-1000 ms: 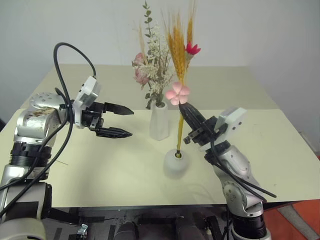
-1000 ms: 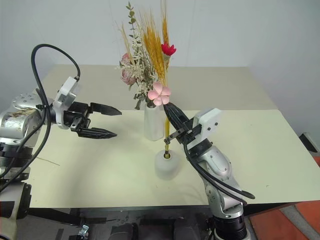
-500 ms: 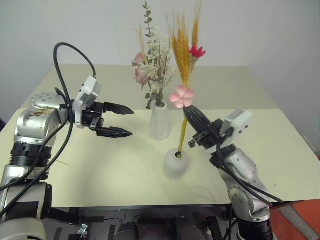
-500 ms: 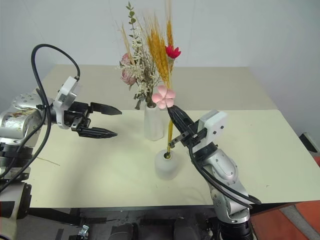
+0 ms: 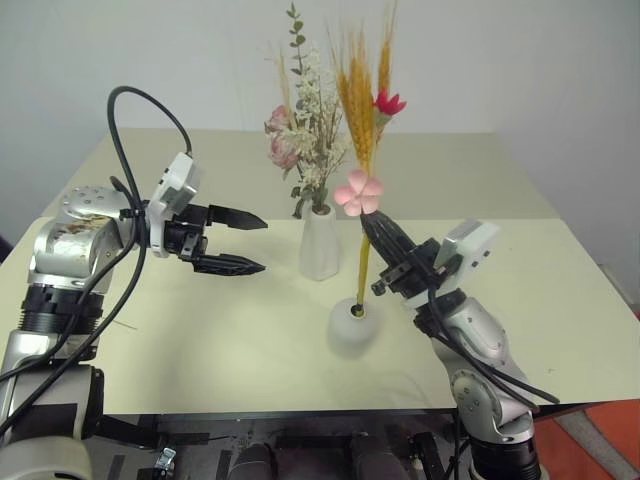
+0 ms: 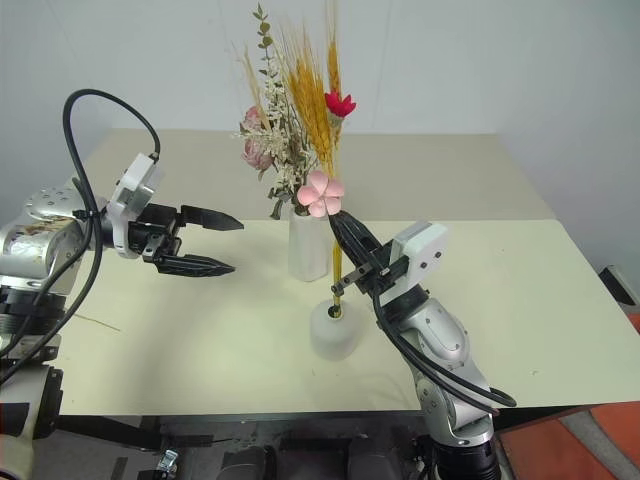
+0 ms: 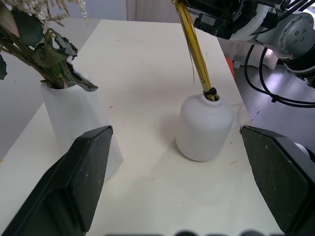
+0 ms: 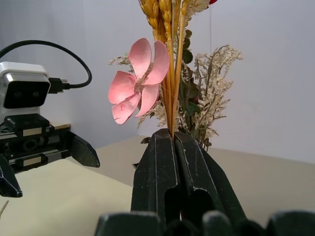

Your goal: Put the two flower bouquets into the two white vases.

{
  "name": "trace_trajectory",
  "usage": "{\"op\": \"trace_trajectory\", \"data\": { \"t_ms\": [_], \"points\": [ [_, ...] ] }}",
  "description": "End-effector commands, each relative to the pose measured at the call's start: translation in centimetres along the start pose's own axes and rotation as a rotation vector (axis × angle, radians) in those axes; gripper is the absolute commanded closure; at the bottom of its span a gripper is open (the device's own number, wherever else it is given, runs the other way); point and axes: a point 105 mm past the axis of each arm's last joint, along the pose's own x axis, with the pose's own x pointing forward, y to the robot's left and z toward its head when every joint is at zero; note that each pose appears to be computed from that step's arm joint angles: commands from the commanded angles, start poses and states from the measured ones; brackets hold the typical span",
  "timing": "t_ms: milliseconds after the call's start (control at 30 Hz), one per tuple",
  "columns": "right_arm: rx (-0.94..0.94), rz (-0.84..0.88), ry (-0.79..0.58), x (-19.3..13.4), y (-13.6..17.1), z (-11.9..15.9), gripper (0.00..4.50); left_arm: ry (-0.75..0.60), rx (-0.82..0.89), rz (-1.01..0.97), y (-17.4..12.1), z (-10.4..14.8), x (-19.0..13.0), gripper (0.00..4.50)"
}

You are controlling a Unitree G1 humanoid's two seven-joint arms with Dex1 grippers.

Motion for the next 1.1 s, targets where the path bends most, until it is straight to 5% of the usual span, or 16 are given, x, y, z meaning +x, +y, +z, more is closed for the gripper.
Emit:
{"op": "trace_trajectory", "data": {
  "t_ms": [33,1100],
  "points": [
    [-0.004,0.004,-0.018,-0.1,0.2,0.3,4.48,-0.006,0.031,0.015,-0.1,0.8,-0.6,0.00],
    [0.030,-0.026,-0.004,-0.4,0.4,-0.4,4.48,0.007,0.001,0.013,-0.4,0.5,-0.4,0.00]
  ]
}}
